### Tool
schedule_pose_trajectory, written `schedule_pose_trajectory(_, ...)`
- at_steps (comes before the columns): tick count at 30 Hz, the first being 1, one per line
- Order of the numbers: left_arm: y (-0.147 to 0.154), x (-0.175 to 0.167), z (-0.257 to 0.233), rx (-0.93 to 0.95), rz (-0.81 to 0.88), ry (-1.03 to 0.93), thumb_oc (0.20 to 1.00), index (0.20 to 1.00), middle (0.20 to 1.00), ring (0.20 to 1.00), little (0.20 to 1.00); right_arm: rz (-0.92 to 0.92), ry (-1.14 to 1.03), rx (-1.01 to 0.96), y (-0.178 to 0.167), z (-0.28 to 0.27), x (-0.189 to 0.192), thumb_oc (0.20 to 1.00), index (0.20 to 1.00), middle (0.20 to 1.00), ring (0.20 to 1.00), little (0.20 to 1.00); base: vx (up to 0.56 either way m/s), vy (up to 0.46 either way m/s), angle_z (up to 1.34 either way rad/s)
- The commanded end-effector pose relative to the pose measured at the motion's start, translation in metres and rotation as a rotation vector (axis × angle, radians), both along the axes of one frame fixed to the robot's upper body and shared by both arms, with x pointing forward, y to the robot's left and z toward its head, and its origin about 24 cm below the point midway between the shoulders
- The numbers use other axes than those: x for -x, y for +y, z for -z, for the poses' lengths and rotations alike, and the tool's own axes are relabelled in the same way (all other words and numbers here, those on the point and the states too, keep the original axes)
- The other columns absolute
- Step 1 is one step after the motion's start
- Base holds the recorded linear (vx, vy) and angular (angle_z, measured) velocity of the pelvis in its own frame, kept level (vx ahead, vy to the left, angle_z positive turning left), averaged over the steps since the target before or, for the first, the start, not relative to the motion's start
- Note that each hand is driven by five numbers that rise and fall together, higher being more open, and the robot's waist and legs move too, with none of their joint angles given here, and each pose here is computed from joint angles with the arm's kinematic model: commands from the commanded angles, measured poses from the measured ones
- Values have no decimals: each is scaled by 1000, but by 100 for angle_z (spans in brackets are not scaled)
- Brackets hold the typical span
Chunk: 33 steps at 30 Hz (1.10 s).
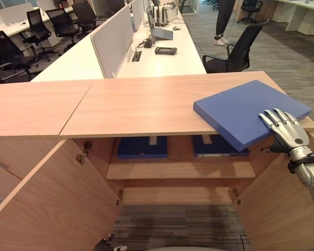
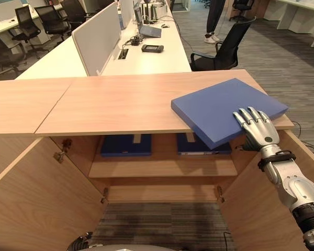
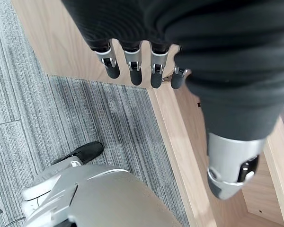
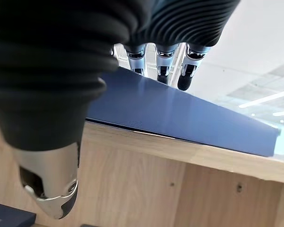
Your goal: Put the empty folder in the office cabinet
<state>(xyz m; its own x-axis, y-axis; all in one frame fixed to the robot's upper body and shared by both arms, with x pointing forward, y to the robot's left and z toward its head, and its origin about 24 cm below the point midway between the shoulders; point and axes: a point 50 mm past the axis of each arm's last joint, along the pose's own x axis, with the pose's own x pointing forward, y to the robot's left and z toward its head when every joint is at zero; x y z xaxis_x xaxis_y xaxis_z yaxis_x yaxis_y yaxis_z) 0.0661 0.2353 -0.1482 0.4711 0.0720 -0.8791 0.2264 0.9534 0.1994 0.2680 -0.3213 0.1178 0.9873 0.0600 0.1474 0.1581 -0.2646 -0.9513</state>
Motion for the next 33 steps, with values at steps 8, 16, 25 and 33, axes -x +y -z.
schedule_pose_trajectory(8, 28, -16, -8, -104, 22, -26, 1000, 1000, 1000, 1000, 1000, -47, -111, -130, 22, -13, -19, 200, 200, 200, 200, 200, -3, 1, 4)
schedule_pose_trajectory(16, 29, -14, -4, -123, 11, 0, 1000, 1000, 1000, 1000, 1000, -36, -124, -173, 22, -12, -20, 200, 200, 200, 200, 200, -1, 1, 1)
schedule_pose_trajectory(25, 33, -15, -3, -149, -18, 17, 1000, 1000, 1000, 1000, 1000, -46, -195, -216, 24, -27, -19, 200, 200, 200, 200, 200, 0, 0, 0)
schedule_pose_trajectory(33, 34, -16, -1, -170, -34, 31, 1000, 1000, 1000, 1000, 1000, -161, -496, -324, 37, -92, -9, 200, 200, 200, 200, 200, -9, 1, 1)
